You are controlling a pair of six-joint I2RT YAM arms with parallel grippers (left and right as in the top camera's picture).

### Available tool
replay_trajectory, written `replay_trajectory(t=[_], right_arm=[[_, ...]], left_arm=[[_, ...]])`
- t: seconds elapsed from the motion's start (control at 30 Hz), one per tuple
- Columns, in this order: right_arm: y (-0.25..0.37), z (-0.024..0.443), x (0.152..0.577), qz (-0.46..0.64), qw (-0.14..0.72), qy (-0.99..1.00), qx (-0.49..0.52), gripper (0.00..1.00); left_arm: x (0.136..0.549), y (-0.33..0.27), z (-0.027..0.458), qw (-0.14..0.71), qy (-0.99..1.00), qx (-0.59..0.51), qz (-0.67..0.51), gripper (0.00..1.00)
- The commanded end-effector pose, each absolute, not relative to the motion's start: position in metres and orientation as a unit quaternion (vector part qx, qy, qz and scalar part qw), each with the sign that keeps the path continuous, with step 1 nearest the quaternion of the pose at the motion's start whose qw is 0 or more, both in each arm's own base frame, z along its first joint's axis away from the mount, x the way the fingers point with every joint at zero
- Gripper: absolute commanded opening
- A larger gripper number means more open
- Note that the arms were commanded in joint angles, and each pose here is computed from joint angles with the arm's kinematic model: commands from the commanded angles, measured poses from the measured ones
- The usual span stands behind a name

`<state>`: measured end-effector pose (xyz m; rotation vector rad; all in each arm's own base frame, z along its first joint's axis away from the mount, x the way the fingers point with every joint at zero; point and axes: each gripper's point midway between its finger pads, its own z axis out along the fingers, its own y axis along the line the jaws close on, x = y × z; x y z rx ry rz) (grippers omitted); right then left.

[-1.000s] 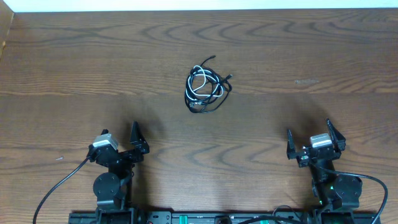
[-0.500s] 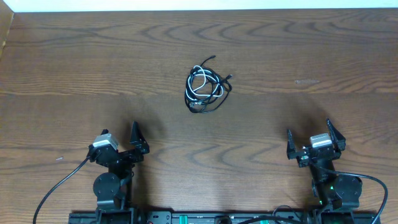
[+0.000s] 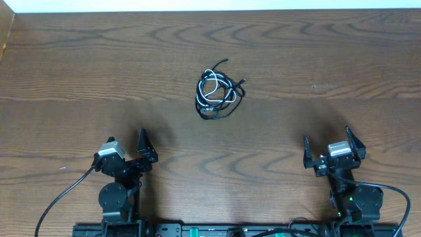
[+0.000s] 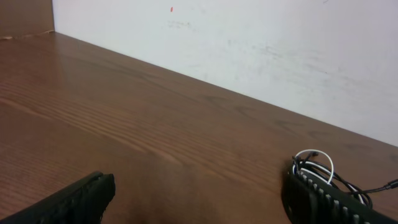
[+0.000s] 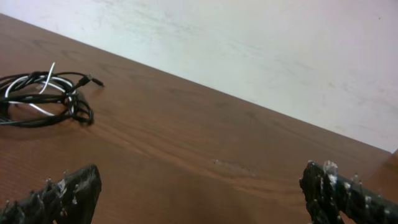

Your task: Untangle cables

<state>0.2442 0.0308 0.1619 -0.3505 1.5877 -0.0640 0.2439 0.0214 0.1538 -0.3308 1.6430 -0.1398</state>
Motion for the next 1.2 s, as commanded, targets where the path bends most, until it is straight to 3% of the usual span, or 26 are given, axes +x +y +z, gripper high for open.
replay_trajectory(t=[0.0, 0.7, 1.17], right_arm=[[0.033, 0.164, 0.244, -0.018, 0.691, 0.706, -0.155, 0.99], [0.043, 0.220, 0.236, 0.003, 0.746, 0.646, -0.165, 0.99], [0.074, 0.253, 0.258, 0.098, 0.680, 0.695, -0.213, 0.99]], left_arm=[[0.243, 0.024, 0.136, 0.648, 0.748, -0.140, -0.043, 0.93], [0.241, 0.024, 0.191, 0.672, 0.727, -0.134, -0.041, 0.93], [0.258, 0.019, 0.230, 0.552, 0.822, -0.134, -0.041, 0.93]])
